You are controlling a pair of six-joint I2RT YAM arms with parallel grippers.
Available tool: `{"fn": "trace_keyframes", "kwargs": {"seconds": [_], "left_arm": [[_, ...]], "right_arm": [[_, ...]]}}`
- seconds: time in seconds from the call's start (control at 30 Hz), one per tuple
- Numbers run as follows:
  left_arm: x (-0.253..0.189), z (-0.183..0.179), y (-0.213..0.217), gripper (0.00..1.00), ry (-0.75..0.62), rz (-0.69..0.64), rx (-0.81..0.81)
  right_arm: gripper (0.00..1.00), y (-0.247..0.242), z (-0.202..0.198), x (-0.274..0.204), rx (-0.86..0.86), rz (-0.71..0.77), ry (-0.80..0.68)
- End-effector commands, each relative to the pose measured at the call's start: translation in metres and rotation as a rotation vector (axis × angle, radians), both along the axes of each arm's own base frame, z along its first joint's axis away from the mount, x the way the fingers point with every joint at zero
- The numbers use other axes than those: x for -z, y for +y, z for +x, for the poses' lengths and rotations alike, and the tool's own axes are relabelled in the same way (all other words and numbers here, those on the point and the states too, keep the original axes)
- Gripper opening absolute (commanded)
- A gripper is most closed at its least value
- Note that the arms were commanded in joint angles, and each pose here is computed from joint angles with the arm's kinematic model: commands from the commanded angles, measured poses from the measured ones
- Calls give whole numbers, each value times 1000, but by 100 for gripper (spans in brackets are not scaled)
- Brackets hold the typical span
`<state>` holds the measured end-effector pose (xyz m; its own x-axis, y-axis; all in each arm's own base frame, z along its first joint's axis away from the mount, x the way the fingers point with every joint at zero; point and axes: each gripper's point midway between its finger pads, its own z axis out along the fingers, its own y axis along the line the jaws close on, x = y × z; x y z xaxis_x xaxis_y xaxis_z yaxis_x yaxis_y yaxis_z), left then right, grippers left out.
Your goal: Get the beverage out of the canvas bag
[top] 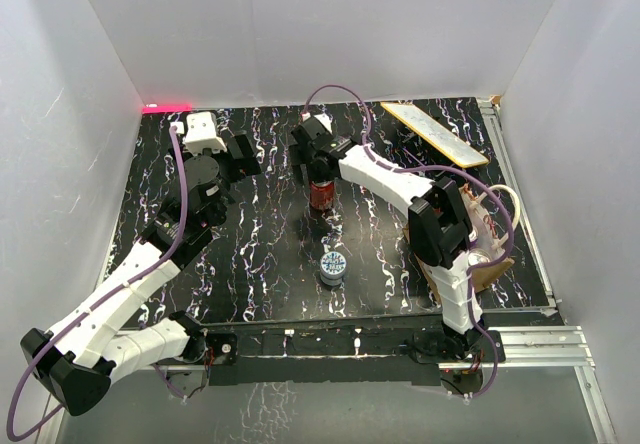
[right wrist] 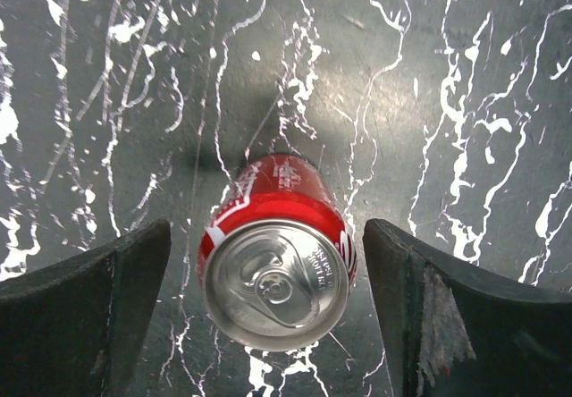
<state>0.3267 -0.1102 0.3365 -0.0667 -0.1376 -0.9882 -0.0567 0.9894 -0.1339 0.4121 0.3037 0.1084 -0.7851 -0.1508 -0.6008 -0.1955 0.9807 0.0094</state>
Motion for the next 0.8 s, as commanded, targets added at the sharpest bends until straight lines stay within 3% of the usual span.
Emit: {"fn": "trace_keyframes", "kwargs": {"seconds": [0.0,0.17,0.43,0.63,0.77], "left_arm": [[-22,-2,6,97,-44,-33,-20],[-21,-3,4,97,-42,-34,-15],[-19,-4,-2,97,-31,-39,1],[-13,-1,-9,97,-13,-39,18],[-10,1,-11,97,-4,-36,20]], "right_arm": [[95,8,15,-71,4,79,-148],[98,-6,-10,-106,-4,129,-167],[98,-69,-86,-140,31,207,-212],[97,-143,-126,-185,197,190,-345],[93,-209,-143,-204,395,92,-442]]}}
